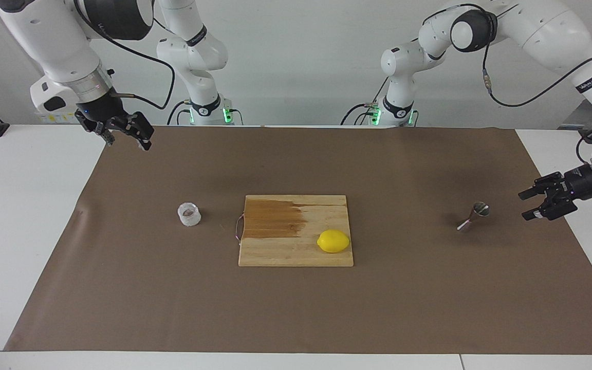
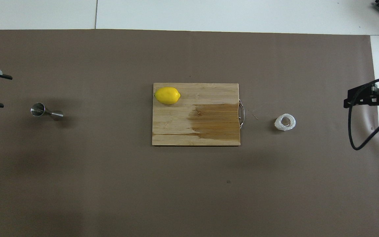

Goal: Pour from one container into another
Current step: 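Reach the left gripper to the silver jigger and grasp it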

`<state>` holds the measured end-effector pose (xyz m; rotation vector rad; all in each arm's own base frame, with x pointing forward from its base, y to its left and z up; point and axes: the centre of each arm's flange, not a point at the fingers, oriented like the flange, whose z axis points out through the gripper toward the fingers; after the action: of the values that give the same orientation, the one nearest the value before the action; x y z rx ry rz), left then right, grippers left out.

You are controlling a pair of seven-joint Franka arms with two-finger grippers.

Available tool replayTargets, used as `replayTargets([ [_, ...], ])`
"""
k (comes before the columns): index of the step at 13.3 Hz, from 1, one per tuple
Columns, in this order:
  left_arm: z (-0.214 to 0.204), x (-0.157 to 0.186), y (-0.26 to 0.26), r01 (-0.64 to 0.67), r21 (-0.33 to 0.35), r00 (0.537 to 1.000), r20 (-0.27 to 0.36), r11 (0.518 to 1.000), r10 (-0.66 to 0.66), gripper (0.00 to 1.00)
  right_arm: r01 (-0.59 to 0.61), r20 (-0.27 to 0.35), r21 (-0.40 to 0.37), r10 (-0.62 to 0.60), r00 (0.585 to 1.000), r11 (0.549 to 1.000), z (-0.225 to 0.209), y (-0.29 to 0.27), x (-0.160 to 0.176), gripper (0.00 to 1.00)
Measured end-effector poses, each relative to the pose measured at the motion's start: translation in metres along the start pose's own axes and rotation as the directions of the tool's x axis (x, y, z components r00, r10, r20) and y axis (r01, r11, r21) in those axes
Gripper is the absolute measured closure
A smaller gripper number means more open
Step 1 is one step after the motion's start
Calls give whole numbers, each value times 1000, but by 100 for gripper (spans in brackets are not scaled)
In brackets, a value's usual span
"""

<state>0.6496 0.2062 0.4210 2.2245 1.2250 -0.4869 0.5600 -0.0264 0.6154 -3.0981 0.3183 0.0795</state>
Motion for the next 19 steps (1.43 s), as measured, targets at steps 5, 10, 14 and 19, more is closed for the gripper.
replayTargets([
  [5,35,37,-30,193,-49,975,118,980,-186,0,0,0,0,0,1000,1000,0,0,0,0],
  [10,74,71,-77,348,-80,917,237,934,-321,0,0,0,0,0,1000,1000,0,0,0,0],
  [14,94,77,-99,415,-102,882,290,904,-372,0,0,0,0,0,1000,1000,0,0,0,0],
  [19,105,76,-113,492,-142,843,324,859,-429,0,0,0,0,0,1000,1000,0,0,0,0],
])
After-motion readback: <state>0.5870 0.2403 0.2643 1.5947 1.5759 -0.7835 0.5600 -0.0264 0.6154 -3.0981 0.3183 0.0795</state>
